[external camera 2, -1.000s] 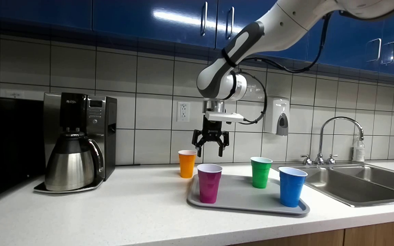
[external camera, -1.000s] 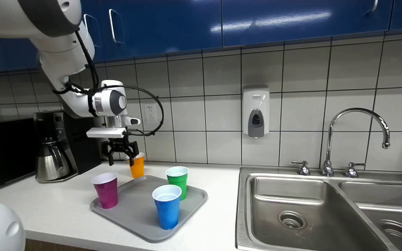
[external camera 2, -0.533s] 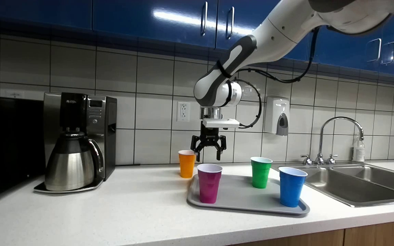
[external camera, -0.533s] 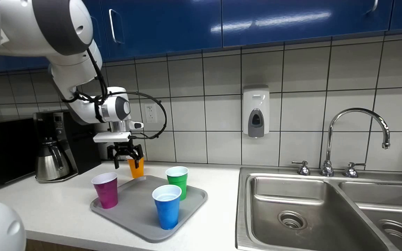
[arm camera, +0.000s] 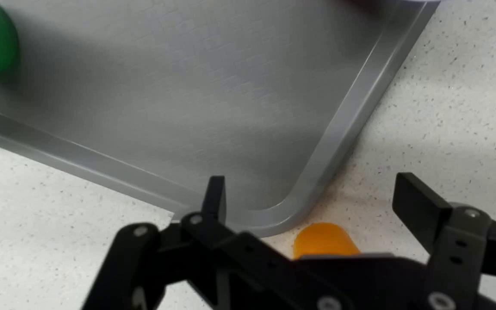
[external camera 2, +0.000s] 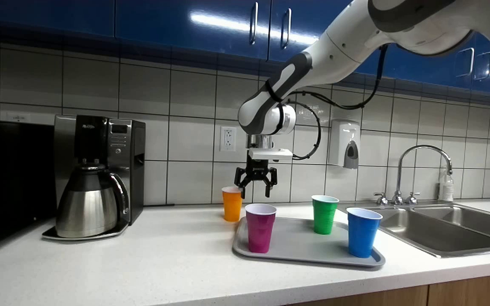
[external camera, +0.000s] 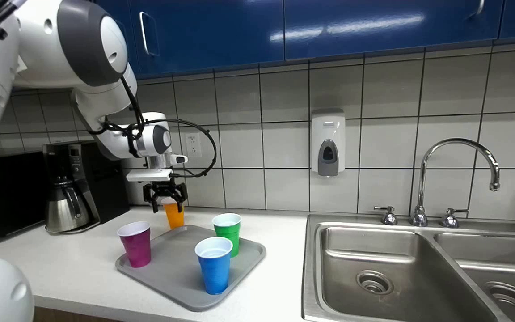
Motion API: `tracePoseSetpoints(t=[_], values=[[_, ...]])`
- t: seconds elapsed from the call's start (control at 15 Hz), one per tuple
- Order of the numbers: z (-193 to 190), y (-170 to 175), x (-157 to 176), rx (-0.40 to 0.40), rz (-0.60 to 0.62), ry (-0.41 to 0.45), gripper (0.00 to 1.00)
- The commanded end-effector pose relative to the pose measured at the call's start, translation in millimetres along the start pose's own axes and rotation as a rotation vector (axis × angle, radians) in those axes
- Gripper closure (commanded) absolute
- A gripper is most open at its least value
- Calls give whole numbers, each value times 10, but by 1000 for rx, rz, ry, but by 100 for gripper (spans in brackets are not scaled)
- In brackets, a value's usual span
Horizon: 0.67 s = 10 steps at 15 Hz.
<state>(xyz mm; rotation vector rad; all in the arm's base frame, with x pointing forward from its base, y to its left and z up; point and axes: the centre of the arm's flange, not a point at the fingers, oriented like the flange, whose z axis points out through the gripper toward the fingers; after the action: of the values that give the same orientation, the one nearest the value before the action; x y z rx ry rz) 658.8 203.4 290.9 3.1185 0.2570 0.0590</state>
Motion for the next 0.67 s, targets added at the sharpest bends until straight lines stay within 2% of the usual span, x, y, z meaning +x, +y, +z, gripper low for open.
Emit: tracePoseSetpoints(t=[0.0, 0.6], values=[[-58, 4, 198, -15, 6, 32, 0], [-51, 31, 411, -14, 23, 81, 0]])
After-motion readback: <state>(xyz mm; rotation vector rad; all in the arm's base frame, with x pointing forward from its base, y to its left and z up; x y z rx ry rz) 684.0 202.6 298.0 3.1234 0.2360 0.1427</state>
